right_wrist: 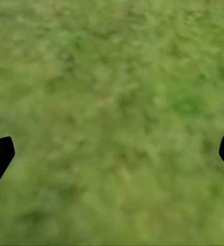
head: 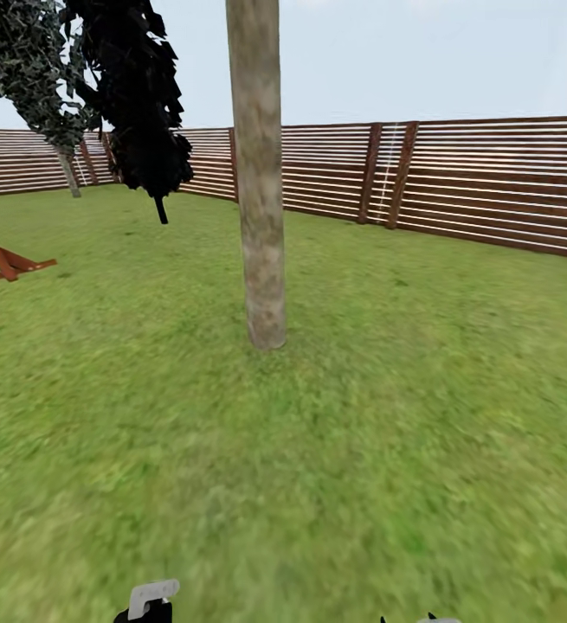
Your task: In the garden, pick up the pesticide atomizer on the floor and spray pesticide onto both trees until each tree trunk is fully covered.
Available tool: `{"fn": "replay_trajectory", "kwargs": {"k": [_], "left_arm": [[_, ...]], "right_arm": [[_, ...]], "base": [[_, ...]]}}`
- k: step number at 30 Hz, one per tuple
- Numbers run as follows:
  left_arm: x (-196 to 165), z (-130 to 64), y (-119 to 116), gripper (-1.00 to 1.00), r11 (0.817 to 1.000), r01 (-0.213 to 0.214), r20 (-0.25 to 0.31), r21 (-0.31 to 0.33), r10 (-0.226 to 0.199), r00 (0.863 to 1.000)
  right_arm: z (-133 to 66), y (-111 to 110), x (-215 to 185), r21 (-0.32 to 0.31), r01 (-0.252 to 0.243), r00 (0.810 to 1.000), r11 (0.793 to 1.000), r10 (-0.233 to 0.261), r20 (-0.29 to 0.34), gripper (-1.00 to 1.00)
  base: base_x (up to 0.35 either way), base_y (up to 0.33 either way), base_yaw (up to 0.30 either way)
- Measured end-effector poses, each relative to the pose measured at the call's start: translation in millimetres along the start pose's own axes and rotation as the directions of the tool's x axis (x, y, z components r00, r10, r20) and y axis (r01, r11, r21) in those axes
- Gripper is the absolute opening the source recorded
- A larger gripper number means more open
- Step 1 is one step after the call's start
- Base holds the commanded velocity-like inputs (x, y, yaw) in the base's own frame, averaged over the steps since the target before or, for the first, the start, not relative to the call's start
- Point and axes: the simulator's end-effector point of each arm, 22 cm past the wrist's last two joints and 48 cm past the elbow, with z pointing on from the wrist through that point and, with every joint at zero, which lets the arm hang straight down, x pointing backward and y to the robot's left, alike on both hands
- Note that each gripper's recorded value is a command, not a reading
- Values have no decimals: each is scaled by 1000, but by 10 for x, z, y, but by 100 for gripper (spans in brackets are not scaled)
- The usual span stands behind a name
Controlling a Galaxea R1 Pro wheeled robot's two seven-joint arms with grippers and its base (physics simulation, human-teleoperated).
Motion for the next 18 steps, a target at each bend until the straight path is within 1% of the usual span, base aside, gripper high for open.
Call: {"fn": "replay_trajectory", "kwargs": {"k": [5, 11, 18], "left_arm": [[29, 4, 5, -100, 1000, 0, -6, -1, 0, 1000], [36, 5, 5, -100, 1000, 0, -8, -1, 0, 1000], [36, 5, 8, -100, 1000, 1, -8, -2, -1, 1000]], "right_arm": [[-2, 8, 27, -3, 1, 1000, 1000, -1, -6, 100], [-2, 19, 34, -8, 5, 1000, 1000, -5, -8, 100], [-2, 27, 34, -11, 9, 1000, 1000, -9, -8, 100]], "base": [[331, -48, 150], [261, -92, 15], [304, -14, 0]]}}
